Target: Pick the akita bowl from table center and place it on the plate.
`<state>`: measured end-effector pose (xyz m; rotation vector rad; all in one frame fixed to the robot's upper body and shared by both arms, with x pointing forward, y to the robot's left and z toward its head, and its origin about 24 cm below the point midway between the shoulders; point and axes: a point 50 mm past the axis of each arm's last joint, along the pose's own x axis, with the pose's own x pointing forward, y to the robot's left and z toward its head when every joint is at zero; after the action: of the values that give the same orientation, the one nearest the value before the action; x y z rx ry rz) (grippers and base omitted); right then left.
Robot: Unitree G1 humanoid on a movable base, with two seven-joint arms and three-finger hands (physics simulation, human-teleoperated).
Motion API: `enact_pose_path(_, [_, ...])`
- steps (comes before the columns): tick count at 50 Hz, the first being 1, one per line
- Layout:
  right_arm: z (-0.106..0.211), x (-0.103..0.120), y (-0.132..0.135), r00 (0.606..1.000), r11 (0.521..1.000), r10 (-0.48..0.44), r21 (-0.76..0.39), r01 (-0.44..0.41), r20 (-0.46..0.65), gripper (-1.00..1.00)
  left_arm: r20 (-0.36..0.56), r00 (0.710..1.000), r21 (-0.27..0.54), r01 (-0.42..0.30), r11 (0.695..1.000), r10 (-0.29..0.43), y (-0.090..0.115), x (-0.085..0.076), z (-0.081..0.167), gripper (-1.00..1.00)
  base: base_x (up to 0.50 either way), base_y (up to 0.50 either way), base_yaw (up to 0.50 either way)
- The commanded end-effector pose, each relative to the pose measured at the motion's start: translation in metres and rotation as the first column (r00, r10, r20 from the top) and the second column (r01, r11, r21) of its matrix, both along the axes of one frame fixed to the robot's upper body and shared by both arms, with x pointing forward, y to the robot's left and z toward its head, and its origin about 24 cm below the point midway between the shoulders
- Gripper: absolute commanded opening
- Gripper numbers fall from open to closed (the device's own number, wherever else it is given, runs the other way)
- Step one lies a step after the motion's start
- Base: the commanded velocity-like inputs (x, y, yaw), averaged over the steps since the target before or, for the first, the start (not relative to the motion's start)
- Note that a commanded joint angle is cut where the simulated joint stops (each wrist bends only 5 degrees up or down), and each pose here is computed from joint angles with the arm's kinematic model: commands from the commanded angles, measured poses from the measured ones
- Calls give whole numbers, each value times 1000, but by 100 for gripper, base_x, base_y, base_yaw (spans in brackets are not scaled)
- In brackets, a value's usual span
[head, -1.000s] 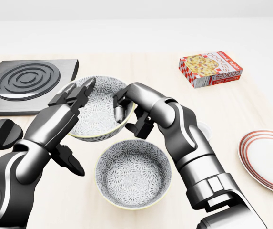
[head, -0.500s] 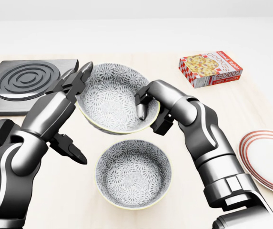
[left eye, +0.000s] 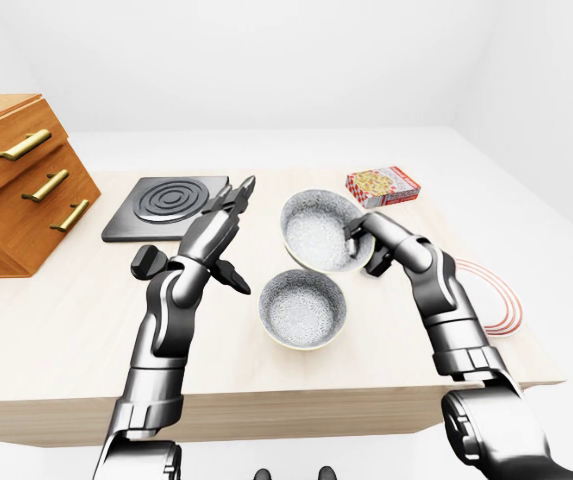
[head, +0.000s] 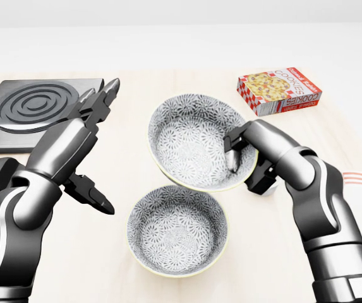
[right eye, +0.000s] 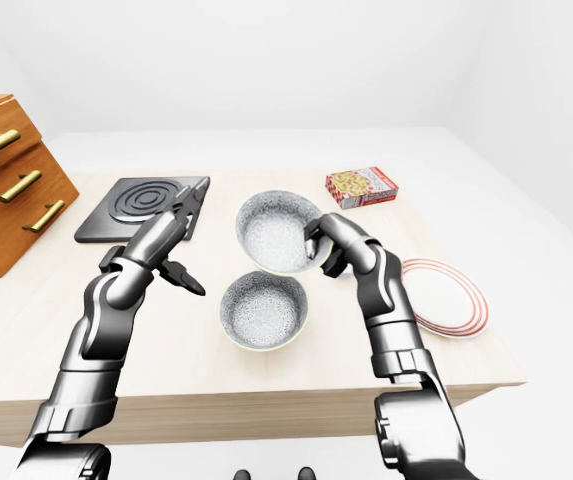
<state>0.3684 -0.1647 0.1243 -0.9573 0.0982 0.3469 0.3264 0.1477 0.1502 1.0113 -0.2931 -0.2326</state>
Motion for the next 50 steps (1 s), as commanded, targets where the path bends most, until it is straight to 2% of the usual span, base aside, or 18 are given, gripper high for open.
enact_pose_path(1, [9, -29, -39, 996, 998, -57, 37, 55, 70, -100, -4, 1000, -6, -12, 1000, 12, 3, 2, -1, 100, 0, 0, 0])
enact_pose_path(8, [12, -46, -62, 993, 996, -93, -2, 94, 76, -100, 3, 1000, -10, -22, 1000, 22, 4, 4, 0, 100, 0, 0, 0])
enact_pose_path(13, [14, -60, -78, 989, 992, -121, -13, 123, 83, -100, 8, 1000, -42, -21, 999, 21, 5, 5, 1, 100, 0, 0, 0])
enact_pose_path(23, [14, -85, -118, 973, 973, -222, -51, 225, 56, -100, 3, 1000, -64, -21, 998, 21, 7, 7, 1, 100, 0, 0, 0])
enact_pose_path(24, [14, -87, -122, 971, 970, -234, -53, 236, 54, -100, 29, 999, -53, 21, 998, -19, 1, -8, 5, 100, 0, 0, 0])
enact_pose_path(25, [14, -88, -125, 969, 968, -242, -57, 245, 50, -100, 52, 997, -42, 54, 998, -52, -11, -47, 15, 100, 0, 0, 0])
enact_pose_path(26, [13, -90, -131, 964, 962, -263, -61, 266, 46, -100, 55, 997, -41, 54, 998, -52, -16, -65, 17, 100, 0, 0, 0])
enact_pose_path(27, [13, -92, -134, 962, 960, -270, -63, 273, 42, -100, 55, 997, -42, 55, 998, -53, -18, -71, 18, 100, 0, 0, 0])
enact_pose_path(29, [14, -94, -140, 957, 955, -288, -65, 291, 42, -100, 37, 998, -54, 55, 997, -53, -15, -59, 17, 100, 0, 0, 0])
enact_pose_path(35, [15, -98, -152, 944, 942, -327, -64, 329, 42, -100, 47, 997, -47, 57, 997, -55, -20, -74, 16, 100, 0, 0, 0])
enact_pose_path(50, [4, -114, -181, 903, 902, -430, -43, 430, 9, -100, 29, 998, -52, 56, 997, -55, -20, -75, 11, 100, 0, 0, 0])
